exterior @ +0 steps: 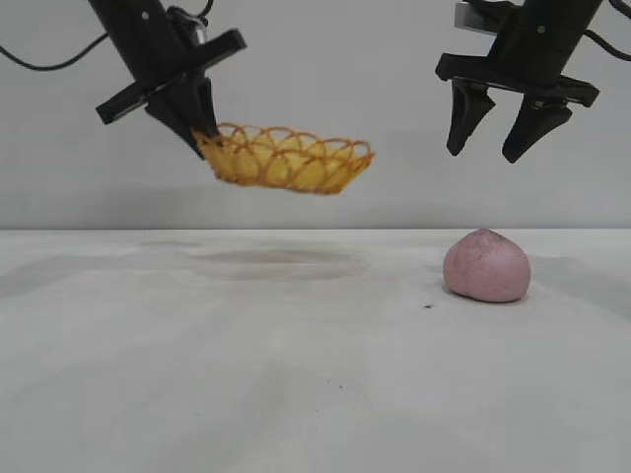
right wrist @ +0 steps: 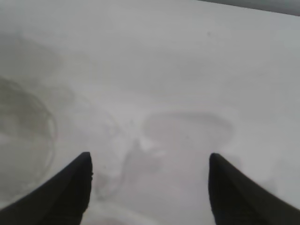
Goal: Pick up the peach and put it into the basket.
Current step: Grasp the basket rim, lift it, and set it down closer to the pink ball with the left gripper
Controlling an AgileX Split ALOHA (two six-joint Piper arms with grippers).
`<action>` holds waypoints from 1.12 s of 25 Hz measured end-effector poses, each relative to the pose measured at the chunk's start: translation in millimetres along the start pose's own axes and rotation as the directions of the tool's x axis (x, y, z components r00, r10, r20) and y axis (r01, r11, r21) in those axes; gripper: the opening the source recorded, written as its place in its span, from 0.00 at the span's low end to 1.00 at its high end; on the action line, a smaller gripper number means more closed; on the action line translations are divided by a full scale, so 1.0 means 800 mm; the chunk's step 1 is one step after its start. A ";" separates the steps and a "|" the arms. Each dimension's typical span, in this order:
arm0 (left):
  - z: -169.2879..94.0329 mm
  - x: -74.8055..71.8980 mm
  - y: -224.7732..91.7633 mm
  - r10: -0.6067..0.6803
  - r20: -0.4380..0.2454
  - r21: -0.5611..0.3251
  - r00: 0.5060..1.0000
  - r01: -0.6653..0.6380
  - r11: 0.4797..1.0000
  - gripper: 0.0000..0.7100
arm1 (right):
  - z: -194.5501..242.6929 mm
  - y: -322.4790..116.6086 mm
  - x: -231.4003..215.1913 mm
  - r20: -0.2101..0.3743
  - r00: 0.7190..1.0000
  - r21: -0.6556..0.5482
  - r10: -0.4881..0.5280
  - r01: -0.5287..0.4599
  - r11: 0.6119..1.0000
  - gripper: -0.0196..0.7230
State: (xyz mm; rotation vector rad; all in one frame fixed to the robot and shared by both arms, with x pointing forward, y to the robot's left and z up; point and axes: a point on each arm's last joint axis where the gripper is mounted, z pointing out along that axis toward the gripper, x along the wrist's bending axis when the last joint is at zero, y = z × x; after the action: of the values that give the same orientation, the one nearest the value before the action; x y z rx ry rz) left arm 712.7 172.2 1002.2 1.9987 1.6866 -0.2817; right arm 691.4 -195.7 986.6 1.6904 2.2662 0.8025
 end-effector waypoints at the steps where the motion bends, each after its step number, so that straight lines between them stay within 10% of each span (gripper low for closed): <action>1: 0.000 0.001 -0.009 -0.011 0.000 0.024 1.000 0.011 1.000 0.00 | 0.000 0.000 0.000 0.000 1.000 0.000 0.000 0.000 1.000 0.64; 12: 0.031 -0.003 -0.079 -0.173 0.131 0.070 0.976 0.165 0.984 0.00 | 0.000 0.000 0.000 0.000 1.000 0.000 0.000 0.000 1.000 0.64; 28: 0.071 -0.002 -0.101 -0.196 0.091 -0.019 0.976 0.198 0.980 0.00 | 0.000 0.001 0.000 0.002 1.000 -0.006 0.000 0.000 1.000 0.64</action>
State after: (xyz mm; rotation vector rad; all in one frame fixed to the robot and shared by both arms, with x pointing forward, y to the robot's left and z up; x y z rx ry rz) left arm 643.5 150.7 935.0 1.7738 1.8237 -0.4070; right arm 691.9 -195.8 986.9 1.6880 2.2605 0.8064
